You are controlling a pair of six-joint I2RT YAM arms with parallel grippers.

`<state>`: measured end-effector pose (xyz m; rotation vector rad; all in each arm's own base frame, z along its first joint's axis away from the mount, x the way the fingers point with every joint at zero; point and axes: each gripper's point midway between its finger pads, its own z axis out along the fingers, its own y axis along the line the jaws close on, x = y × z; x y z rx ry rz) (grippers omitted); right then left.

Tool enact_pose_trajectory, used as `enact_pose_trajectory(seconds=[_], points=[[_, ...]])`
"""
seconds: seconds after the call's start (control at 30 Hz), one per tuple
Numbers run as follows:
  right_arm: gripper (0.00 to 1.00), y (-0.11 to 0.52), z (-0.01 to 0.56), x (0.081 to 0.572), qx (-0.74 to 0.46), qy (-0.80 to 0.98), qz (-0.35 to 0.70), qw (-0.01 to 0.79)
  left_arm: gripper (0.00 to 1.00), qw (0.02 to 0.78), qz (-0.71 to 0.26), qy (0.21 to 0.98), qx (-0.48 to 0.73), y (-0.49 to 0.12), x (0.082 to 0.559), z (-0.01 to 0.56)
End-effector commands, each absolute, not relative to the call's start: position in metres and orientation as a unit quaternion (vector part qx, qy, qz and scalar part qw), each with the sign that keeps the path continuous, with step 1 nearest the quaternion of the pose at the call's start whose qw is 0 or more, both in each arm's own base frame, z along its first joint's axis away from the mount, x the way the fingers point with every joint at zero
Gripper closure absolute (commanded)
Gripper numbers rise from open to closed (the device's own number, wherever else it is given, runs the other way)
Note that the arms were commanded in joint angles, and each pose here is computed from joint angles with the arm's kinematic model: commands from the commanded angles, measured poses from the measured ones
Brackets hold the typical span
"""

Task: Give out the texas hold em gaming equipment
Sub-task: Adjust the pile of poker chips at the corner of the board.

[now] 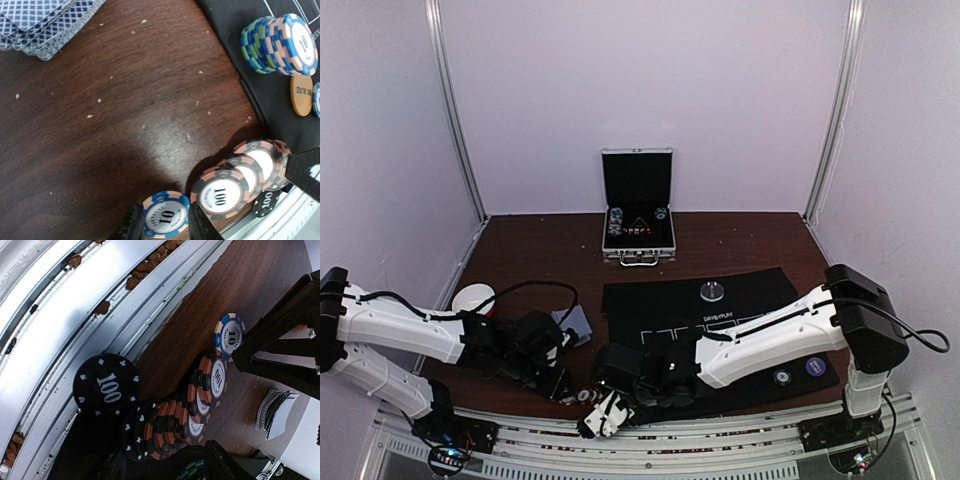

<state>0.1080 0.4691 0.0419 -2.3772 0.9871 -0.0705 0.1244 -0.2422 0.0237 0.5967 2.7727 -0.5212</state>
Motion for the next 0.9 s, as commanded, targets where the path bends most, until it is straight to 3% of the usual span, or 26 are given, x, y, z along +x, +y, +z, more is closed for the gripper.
enact_pose_trajectory(seconds=[0.0,0.53,0.87], points=[[0.45,0.481,0.050,0.118,-0.881,0.365,-0.036,0.297,0.69,0.137,-0.203,0.947,0.208,-0.250,0.129,0.024],[0.37,0.494,0.048,0.134,-0.881,0.366,-0.023,0.300,0.75,0.123,-0.232,0.940,0.220,-0.264,0.128,0.012],[0.42,0.499,0.041,0.140,-0.890,0.357,-0.026,0.283,0.76,0.134,-0.232,0.943,0.199,-0.255,0.142,0.013]])
